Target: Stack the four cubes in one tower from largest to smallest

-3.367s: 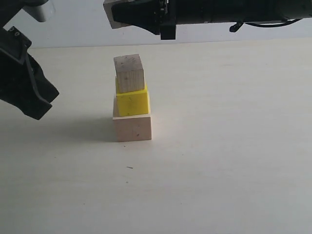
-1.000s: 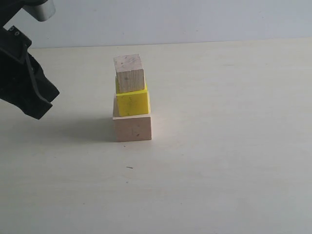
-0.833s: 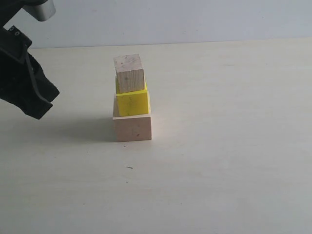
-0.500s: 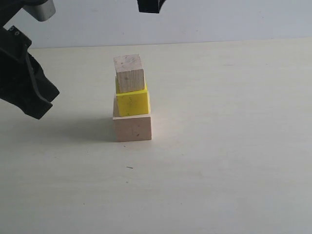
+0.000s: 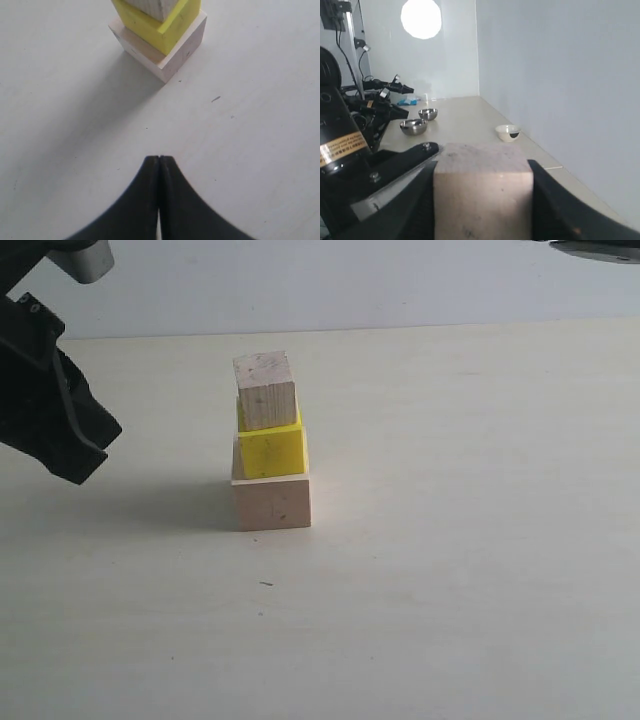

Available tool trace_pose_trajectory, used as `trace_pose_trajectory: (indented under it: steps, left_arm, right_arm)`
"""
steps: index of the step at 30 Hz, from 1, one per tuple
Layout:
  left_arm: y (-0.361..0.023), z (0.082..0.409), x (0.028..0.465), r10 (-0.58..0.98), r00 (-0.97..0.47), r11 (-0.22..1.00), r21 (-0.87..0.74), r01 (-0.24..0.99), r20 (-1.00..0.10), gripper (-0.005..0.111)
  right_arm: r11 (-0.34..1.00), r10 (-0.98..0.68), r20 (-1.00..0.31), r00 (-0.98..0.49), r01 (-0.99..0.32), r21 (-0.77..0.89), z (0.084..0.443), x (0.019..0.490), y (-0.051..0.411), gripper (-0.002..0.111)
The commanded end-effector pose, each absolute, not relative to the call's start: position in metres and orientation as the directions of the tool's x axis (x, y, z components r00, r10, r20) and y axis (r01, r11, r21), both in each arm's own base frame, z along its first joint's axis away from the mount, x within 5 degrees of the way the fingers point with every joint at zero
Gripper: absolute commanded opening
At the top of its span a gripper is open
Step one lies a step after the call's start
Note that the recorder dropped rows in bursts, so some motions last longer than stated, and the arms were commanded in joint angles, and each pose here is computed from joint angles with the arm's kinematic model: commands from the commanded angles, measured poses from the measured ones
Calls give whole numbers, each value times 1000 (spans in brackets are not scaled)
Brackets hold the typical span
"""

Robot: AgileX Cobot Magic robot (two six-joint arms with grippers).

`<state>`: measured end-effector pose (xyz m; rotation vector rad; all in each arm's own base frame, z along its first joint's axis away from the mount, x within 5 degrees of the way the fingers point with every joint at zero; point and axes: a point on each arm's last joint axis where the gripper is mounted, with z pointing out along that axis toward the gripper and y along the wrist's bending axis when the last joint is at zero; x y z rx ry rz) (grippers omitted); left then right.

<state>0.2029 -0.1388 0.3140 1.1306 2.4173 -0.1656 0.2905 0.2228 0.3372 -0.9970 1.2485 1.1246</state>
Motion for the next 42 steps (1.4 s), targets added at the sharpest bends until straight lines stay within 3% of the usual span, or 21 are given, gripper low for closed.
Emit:
trace_pose_trajectory:
  steps: [1, 19, 24, 29, 35, 42]
  left_arm:
    - [-139, 313, 204, 695, -552, 655, 87, 751, -461, 0]
    - [-139, 313, 204, 695, -552, 655, 87, 751, -461, 0]
    - [-139, 313, 204, 695, -552, 655, 87, 751, -461, 0]
    - [-139, 313, 204, 695, -552, 655, 87, 751, -461, 0]
    - [-139, 313, 204, 695, -552, 655, 87, 751, -461, 0]
    - [-139, 313, 204, 695, -552, 655, 87, 751, -461, 0]
  right_arm:
    - [160, 30, -997, 64, -985, -59, 331, 289, 224, 0]
    - [90, -142, -973, 182, -976, -196, 316, 288, 218, 0]
    - [190, -62, -992, 107, -975, -117, 315, 311, 191, 0]
    - [176, 22, -999, 42, -984, -37, 299, 330, 167, 0]
    - [208, -10, -999, -52, -977, 49, 263, 352, 156, 0]
    - [203, -16, -999, -45, -978, 41, 258, 365, 159, 0]
